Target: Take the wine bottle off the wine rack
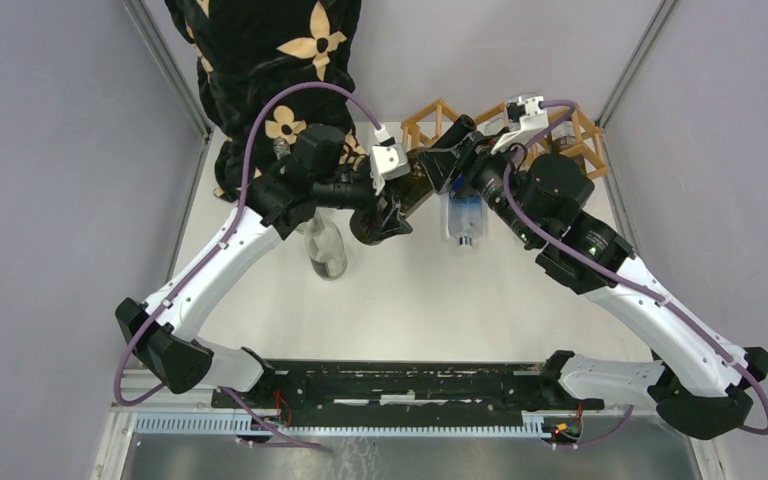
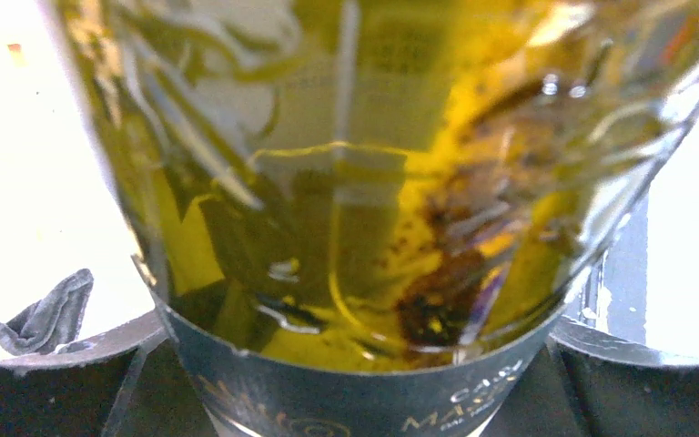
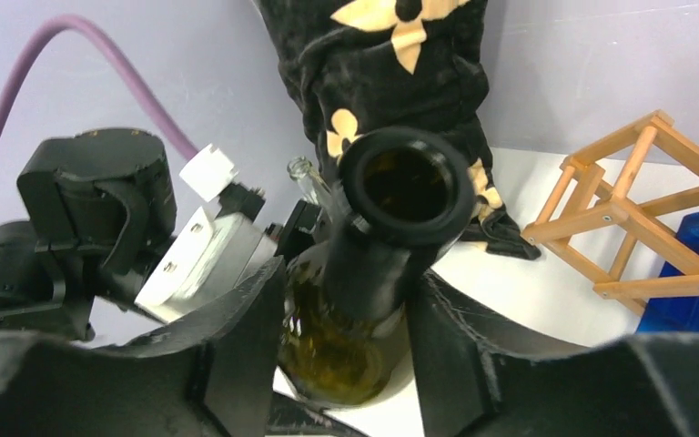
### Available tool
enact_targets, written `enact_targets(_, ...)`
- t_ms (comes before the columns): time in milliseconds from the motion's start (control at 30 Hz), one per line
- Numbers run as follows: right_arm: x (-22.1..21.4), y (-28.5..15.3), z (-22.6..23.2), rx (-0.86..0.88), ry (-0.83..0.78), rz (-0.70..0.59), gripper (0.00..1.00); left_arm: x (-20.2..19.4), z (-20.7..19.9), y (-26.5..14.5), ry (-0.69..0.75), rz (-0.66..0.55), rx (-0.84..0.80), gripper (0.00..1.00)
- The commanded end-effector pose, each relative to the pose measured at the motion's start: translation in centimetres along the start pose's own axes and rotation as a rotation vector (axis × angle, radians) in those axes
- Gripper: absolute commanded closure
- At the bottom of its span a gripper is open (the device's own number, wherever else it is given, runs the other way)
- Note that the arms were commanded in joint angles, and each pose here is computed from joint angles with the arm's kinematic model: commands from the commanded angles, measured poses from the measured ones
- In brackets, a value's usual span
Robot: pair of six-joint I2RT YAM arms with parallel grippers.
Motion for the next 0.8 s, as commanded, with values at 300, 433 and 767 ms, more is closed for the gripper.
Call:
enact_targets(300, 2.5, 2.6, 0.4, -0.037, -0.01, -0.104, 0.74, 2.4, -2.3, -2.6, 0.068, -0.142, -0.093, 0.98)
enact_targets(433, 2.5, 3.4, 0.4, -0.047, -0.045, -0.079, 1.0, 2.1, -1.7, -2.8, 0.03, -0.098, -0.025, 0.04)
enact_targets(767, 1.0, 6.9, -0.4, -0.106, -0.235, -0.001, 1.0, 2.8, 2.9, -8.3, -0.177, -0.084, 0.19, 0.0)
Point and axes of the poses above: each gripper's point midway between its finger pads, its own y axis out along the fingers, its own z axis along the line the jaws close on, x = y × z, the point moved 7 cm from there along -y, back along the fingers, and after that the axes turned 13 degrees about -y, right-handed, at the moved point
